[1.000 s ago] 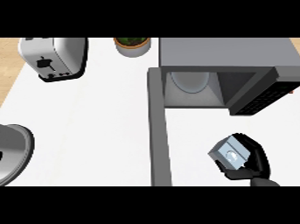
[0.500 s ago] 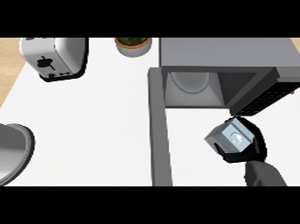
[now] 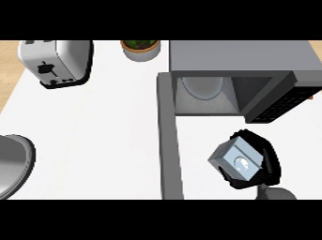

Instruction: Pick up the milk, place it into the microwave and close the microwave

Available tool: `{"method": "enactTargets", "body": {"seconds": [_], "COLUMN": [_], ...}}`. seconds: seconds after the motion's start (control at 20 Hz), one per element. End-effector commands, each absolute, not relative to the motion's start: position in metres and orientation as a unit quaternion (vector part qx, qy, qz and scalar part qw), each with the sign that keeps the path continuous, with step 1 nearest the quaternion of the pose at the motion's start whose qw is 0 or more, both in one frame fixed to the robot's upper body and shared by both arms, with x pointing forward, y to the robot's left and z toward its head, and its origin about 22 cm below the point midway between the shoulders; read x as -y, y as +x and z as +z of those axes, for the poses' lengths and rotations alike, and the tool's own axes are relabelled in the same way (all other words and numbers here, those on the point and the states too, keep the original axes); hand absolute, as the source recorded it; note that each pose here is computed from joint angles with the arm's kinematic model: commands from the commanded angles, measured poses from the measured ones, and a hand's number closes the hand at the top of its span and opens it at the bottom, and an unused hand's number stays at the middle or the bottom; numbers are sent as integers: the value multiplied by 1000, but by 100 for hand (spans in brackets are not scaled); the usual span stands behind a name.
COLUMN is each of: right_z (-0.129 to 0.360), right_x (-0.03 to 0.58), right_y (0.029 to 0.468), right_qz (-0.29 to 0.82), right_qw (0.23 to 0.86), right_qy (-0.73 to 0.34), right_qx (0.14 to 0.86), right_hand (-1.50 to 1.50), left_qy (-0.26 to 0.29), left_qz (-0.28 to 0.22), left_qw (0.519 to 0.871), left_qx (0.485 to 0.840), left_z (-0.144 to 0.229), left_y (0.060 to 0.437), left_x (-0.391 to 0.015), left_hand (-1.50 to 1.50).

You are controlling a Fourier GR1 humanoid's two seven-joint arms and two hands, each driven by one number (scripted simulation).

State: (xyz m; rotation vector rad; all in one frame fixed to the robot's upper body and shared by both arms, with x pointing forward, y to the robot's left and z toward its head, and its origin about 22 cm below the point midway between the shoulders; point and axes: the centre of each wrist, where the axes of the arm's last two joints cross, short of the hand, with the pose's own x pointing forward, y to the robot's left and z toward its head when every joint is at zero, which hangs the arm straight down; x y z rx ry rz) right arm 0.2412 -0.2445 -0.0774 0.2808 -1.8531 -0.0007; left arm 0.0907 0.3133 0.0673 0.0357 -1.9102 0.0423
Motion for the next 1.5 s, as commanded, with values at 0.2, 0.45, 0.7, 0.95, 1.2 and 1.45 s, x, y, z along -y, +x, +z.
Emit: {"method": "enactTargets", "body": {"seconds": [0.2, 0.45, 0.7, 0.95, 1.2, 1.45], "right_z": [-29, -3, 27, 33, 40, 13], "right_x": [197, 192, 141, 131, 128, 148], "right_y": [196, 202, 213, 249, 291, 323], "right_qz": [-16, -30, -28, -28, -22, -35], "right_qw": [597, 611, 590, 573, 593, 623], "right_qy": [129, 107, 97, 64, -19, -56], "right_qx": [791, 784, 801, 817, 805, 779], "right_hand": [150, 150, 150, 150, 150, 150], "left_qy": [5, 8, 21, 15, 25, 18], "left_qz": [29, 32, 26, 32, 31, 26], "left_qw": [577, 578, 574, 583, 581, 580], "left_qx": [816, 815, 818, 812, 813, 814], "left_z": [69, 70, 60, 50, 56, 73], "left_y": [93, 78, 81, 75, 78, 73], "left_x": [-322, -322, -331, -353, -360, -361], "left_hand": [-150, -150, -150, -150, -150, -150]}}
